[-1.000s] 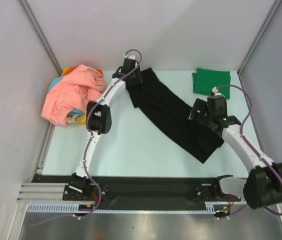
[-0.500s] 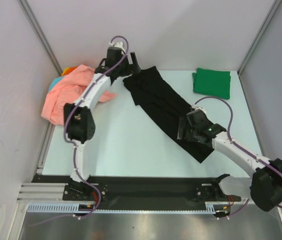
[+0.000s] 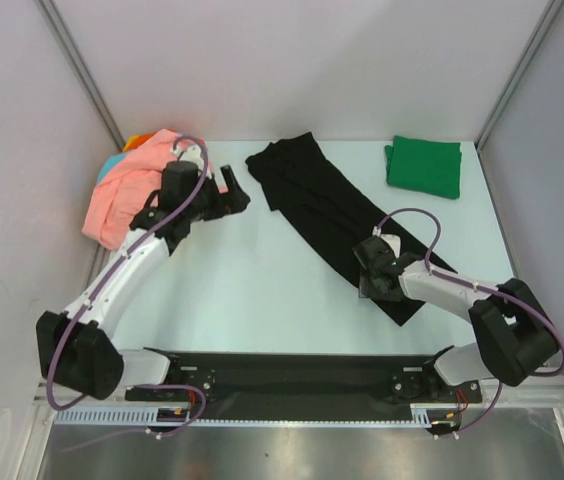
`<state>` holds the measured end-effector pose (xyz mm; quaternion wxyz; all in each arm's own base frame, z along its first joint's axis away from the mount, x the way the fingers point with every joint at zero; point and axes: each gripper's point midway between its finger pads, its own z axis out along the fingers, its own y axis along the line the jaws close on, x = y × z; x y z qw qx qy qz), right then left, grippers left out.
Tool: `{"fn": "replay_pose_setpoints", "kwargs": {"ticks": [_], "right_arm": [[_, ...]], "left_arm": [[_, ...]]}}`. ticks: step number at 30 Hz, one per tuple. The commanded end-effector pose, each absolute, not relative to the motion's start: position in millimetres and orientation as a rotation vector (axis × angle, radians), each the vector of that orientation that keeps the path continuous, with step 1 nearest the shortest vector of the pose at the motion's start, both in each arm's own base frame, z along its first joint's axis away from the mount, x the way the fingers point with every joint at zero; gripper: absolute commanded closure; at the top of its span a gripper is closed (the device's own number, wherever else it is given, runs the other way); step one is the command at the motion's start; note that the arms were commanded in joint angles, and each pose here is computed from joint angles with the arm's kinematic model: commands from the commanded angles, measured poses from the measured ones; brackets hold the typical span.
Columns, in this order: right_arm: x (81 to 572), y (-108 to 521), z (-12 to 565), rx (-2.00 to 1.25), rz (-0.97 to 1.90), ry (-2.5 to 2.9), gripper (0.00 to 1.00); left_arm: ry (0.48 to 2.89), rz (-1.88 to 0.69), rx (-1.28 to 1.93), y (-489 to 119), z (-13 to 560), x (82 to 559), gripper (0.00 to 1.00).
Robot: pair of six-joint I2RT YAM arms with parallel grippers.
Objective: Fold and stack the t-shirts
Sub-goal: Fold the tshirt
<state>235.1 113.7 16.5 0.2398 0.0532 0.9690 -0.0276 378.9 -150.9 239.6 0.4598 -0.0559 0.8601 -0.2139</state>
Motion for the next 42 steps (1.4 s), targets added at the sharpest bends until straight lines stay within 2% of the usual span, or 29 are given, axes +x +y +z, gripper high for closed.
{"fn": "replay_pose_setpoints", "kwargs": {"ticks": [1,2,4,5,7,11,23,26,28,29,30,31,32,35,36,37,42], "right_arm": [[238,109,10,0.152,-0.161,2.639,0.47],[237,111,9,0.139,-0.16,2.642,0.52],[236,114,8,0.119,-0.169,2.653,0.71],[237,119,9,0.098,-0.16,2.655,0.88],[234,126,8,0.068,-0.155,2.668,1.0],[227,164,16,-0.019,-0.069,2.685,1.0],[188,390,76,-0.339,0.537,2.618,1.0],[180,440,81,-0.443,0.666,2.599,1.0],[179,448,71,-0.482,0.654,2.62,1.0],[181,446,71,-0.482,0.627,2.623,0.85],[182,443,73,-0.48,0.609,2.616,0.64],[187,433,72,-0.478,0.547,2.606,0.26],[187,423,70,-0.476,0.504,2.604,0.17],[192,398,97,-0.441,0.44,2.546,0.09],[189,384,94,-0.436,0.408,2.553,0.09],[188,377,117,-0.404,0.449,2.512,0.08],[165,330,116,-0.312,0.502,2.527,0.09]], "left_arm": [[2.083,-0.584,-0.15,-149,243,353,0.0],[2.089,-0.578,-0.151,-147,240,348,0.0],[2.113,-0.576,-0.14,-144,231,334,0.0],[2.129,-0.569,-0.14,-141,224,329,0.0],[2.139,-0.545,-0.131,-137,223,323,0.0],[2.134,-0.521,-0.13,-131,228,313,0.0],[2.163,-0.435,-0.135,-105,235,283,0.0],[2.165,-0.413,-0.143,-96,233,275,0.0],[2.176,-0.404,-0.15,-93,231,269,0.0],[2.187,-0.397,-0.151,-91,228,266,0.0],[2.206,-0.392,-0.152,-90,224,261,0.0],[2.213,-0.394,-0.153,-89,221,256,0.0],[2.223,-0.402,-0.159,-89,217,252,0.0],[2.263,-0.464,-0.175,-95,196,235,0.0],[2.263,-0.483,-0.183,-96,192,232,0.0],[2.3,-0.501,-0.196,-98,175,224,0.0],[2.339,-0.535,-0.196,-118,161,207,0.0]]}}
